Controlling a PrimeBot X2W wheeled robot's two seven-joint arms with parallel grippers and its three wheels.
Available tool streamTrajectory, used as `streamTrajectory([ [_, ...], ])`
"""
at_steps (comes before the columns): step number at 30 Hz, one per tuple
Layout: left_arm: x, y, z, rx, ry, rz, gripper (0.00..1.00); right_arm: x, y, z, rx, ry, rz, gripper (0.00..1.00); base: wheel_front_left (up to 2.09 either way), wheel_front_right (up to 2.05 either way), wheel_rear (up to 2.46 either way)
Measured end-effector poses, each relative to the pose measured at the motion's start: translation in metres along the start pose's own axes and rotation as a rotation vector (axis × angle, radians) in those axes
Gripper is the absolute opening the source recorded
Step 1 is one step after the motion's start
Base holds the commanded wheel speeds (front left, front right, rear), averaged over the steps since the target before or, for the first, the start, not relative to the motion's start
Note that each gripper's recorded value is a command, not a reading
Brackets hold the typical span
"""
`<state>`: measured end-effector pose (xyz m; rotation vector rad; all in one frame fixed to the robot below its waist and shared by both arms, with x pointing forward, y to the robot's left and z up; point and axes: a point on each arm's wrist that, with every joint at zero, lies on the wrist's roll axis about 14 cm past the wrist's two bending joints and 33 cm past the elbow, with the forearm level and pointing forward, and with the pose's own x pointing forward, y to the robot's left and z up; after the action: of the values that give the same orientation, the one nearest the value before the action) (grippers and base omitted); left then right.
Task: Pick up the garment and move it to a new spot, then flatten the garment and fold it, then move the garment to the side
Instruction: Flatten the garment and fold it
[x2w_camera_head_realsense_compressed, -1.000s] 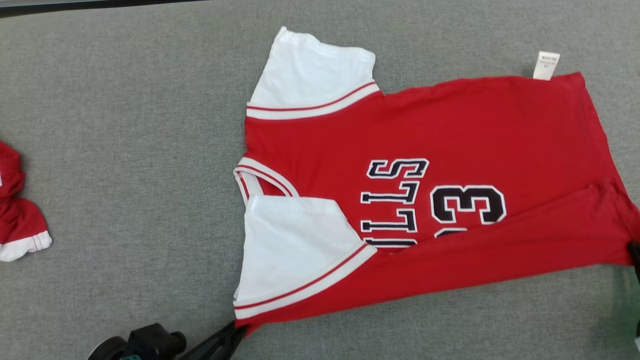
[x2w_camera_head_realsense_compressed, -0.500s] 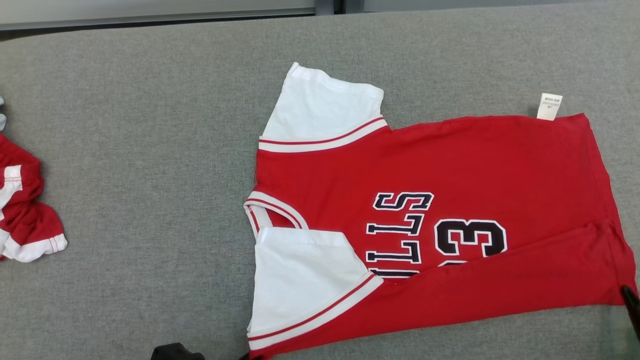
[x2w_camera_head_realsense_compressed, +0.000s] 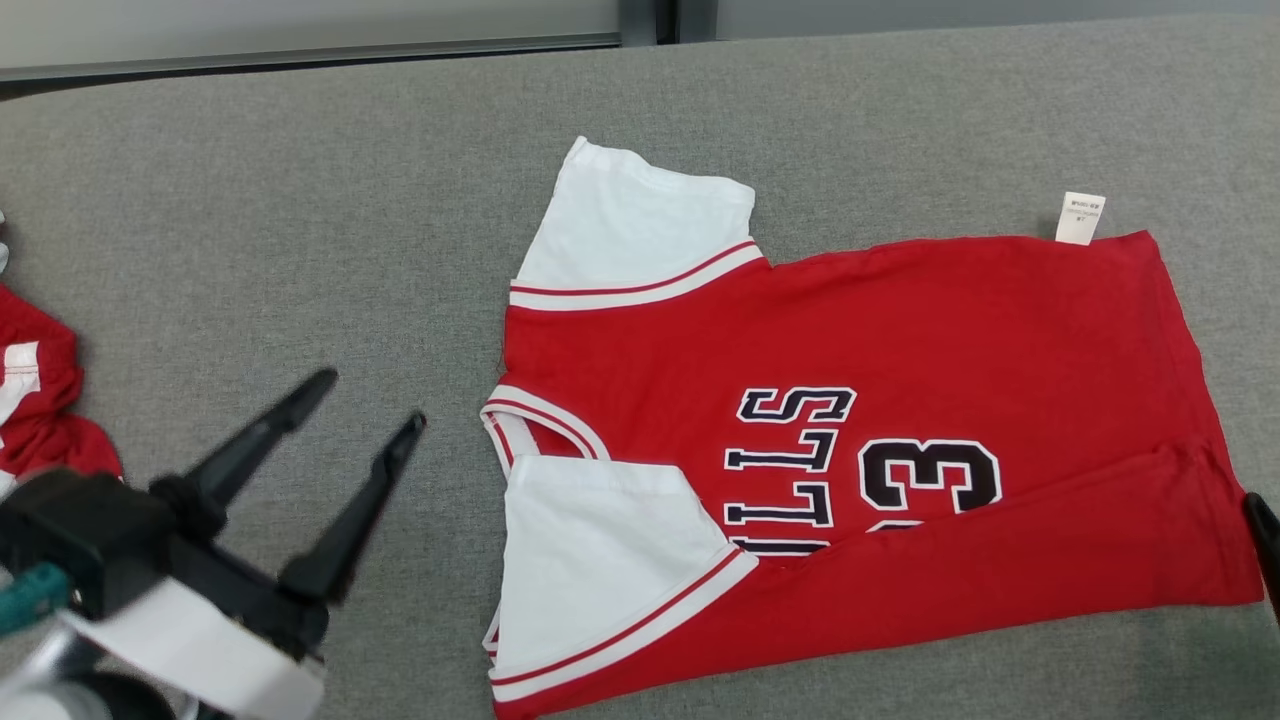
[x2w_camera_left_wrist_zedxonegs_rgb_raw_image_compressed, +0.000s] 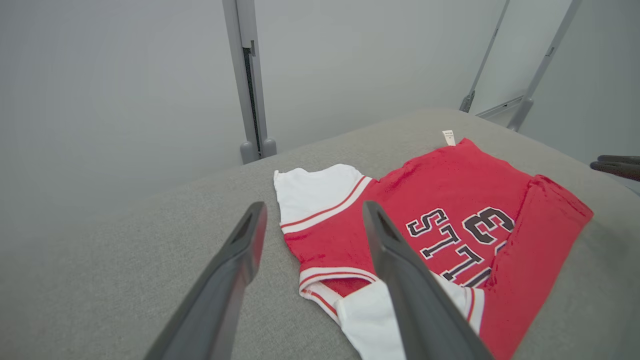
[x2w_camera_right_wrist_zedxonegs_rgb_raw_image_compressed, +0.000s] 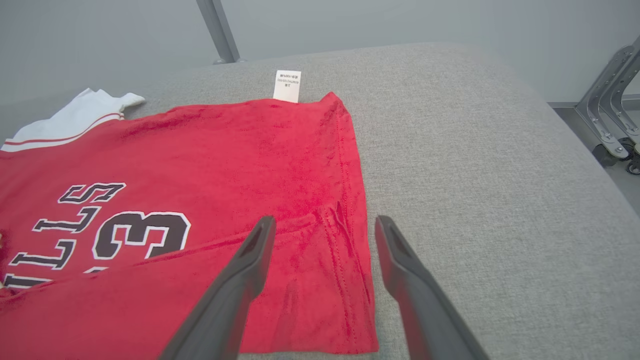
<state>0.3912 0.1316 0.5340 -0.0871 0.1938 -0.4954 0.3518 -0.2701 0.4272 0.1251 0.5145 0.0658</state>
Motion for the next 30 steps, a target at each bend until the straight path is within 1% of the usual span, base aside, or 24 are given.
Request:
streamTrajectory([
  [2,0.021,0.012,0.017,0.017,-0.055,-0.002,1.00,0.010,0.012,0.004,-0.002,-0.009,0.027,1.00,0.00,0.00,0.00],
  [4,0.048,0.017,0.022,0.003,-0.046,-0.037,1.00,0.021,0.023,0.009,-0.003,-0.020,0.051,1.00,0.00,0.00,0.00],
  [10,0.140,0.040,0.004,0.032,0.193,-0.081,1.00,0.050,0.041,0.017,-0.015,-0.034,0.100,1.00,0.00,0.00,0.00],
  [11,0.140,0.040,0.004,0.032,0.193,-0.081,1.00,0.050,0.041,0.017,-0.015,-0.034,0.100,1.00,0.00,0.00,0.00],
  [14,0.178,0.054,-0.004,0.062,0.311,-0.077,1.00,0.060,0.044,0.022,0.001,-0.055,0.105,1.00,0.00,0.00,0.00],
  [16,0.199,0.057,-0.016,0.066,0.393,-0.085,1.00,0.064,0.039,0.021,0.014,-0.060,0.090,1.00,0.00,0.00,0.00],
  [21,0.229,0.057,-0.070,0.059,0.615,-0.111,1.00,0.066,0.024,0.007,0.039,-0.044,0.037,1.00,0.00,0.00,0.00],
  [26,0.251,0.045,-0.103,0.047,0.696,-0.157,1.00,0.060,0.007,-0.008,0.061,-0.022,-0.023,1.00,0.00,0.00,0.00],
  [30,0.260,0.033,-0.119,0.032,0.736,-0.200,1.00,0.056,-0.002,-0.017,0.074,-0.010,-0.057,1.00,0.00,0.00,0.00],
])
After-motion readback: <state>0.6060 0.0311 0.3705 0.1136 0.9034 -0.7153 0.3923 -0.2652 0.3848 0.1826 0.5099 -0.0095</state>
